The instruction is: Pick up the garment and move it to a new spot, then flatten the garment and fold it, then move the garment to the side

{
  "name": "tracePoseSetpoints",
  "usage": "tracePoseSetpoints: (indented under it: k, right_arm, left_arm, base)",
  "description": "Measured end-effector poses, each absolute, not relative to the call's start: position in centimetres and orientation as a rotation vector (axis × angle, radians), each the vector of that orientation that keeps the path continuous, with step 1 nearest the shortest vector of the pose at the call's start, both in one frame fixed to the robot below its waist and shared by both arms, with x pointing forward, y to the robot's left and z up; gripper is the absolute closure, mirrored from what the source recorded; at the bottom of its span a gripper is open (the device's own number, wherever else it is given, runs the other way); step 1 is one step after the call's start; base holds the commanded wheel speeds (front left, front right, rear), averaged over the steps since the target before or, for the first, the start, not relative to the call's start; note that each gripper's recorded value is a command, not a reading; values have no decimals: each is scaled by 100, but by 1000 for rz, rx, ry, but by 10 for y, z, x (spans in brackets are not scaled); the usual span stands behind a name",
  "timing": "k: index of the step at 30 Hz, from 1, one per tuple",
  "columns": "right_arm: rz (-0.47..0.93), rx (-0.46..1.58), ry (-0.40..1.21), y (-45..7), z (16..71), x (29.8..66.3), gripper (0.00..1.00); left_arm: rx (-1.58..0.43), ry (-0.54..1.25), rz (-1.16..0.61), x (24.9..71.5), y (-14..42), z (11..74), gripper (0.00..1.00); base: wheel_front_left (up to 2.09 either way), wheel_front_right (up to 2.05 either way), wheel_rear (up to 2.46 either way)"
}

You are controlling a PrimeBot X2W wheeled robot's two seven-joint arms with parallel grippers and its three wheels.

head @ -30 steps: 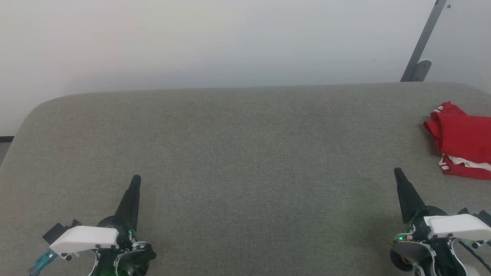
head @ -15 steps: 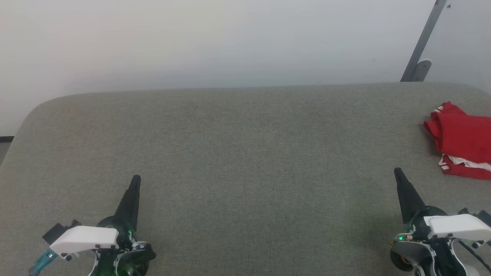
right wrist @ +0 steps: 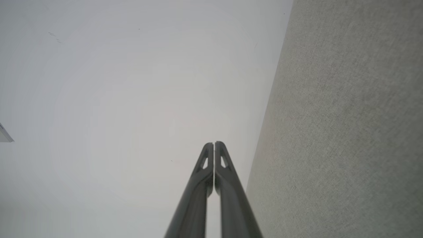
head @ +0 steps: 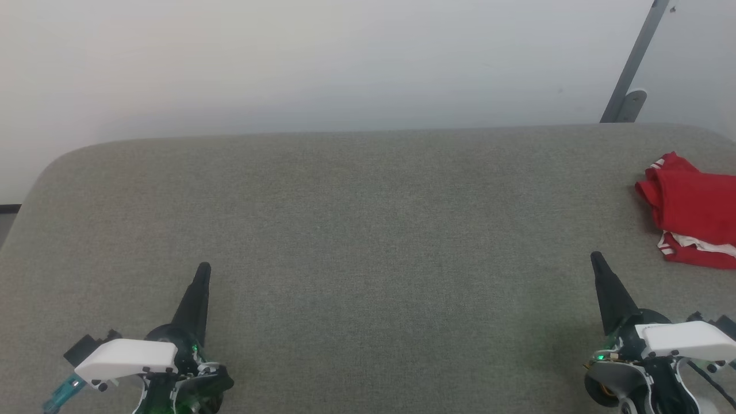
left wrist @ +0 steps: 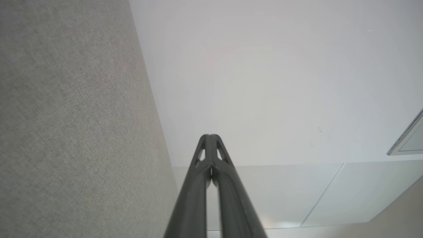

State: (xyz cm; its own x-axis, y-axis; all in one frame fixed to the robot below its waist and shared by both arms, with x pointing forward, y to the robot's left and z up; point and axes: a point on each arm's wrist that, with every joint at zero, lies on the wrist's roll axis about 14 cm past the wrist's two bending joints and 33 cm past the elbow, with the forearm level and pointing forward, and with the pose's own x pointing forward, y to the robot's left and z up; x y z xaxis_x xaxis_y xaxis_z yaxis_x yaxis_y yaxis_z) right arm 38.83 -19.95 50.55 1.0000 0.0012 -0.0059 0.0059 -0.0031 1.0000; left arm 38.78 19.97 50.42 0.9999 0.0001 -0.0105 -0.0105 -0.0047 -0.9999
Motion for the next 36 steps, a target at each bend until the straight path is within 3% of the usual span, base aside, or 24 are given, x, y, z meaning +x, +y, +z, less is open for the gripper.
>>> tracePoseSetpoints:
  k: [36]
  right_arm:
    - [-4,1574,6,-199,505,388,100]
  left_arm:
    - [-1576,9,8,388,200,504,100]
  base:
    - [0,0,0]
